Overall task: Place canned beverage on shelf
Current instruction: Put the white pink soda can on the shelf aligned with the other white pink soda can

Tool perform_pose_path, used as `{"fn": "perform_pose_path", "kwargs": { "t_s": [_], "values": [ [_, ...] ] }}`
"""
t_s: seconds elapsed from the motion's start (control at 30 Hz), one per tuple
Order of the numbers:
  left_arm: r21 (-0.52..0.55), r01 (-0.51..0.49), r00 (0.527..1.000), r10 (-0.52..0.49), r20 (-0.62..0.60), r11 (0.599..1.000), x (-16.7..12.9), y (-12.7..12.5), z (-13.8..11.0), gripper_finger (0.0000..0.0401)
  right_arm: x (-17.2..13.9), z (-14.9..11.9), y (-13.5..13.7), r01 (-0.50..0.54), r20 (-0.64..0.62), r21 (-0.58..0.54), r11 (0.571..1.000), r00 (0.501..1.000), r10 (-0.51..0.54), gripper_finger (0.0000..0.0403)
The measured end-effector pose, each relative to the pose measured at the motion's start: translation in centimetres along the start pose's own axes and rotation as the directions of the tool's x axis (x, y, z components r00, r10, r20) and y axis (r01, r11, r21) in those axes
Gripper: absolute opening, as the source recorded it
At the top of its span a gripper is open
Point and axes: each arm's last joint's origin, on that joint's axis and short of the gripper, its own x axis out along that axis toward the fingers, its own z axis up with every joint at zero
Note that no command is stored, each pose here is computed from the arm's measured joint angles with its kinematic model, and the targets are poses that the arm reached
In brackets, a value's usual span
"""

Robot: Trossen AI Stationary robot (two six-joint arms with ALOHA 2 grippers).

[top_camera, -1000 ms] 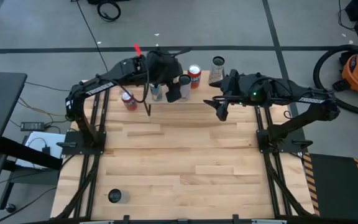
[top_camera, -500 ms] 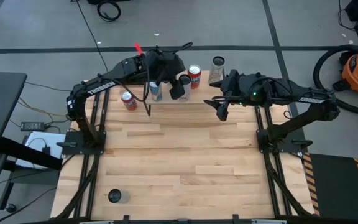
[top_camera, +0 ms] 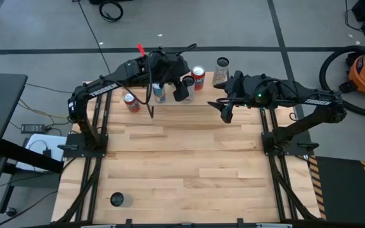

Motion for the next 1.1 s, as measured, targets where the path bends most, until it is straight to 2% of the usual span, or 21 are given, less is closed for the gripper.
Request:
{"fn": "perform_pose_path", "kwargs": {
  "t_s": [0.13,0.3,0.7,0.97,1.1],
  "values": [
    [-0.031,-0.012,1.000,0.013,0.016,0.999,0.0,0.1,0.2,0.0236,0.0,0.0,0.0,0.000,-0.002,-0.001,1.000,1.000,0.000,0.0336],
    [-0.035,-0.077,0.997,0.077,0.000,0.996,0.0,0.3,0.1,0.0236,0.0,-0.1,0.0,0.000,-0.005,-0.002,1.000,1.000,0.000,0.0336],
    [-0.047,-0.089,0.996,0.089,-0.009,0.995,0.1,1.0,-0.1,0.0236,0.0,0.0,0.0,0.000,-0.005,-0.002,1.000,1.000,0.000,0.0336],
    [-0.053,-0.036,0.996,0.031,-0.079,0.998,0.9,0.6,-0.9,0.0236,0.0,0.0,0.0,0.000,-0.004,-0.002,1.000,1.000,0.000,0.0336],
    [-0.058,-0.008,0.997,0.004,-0.071,0.998,1.2,0.1,-0.9,0.0236,0.0,0.0,0.0,-0.001,-0.004,-0.002,1.000,1.000,0.001,0.0336]
  ]
}}
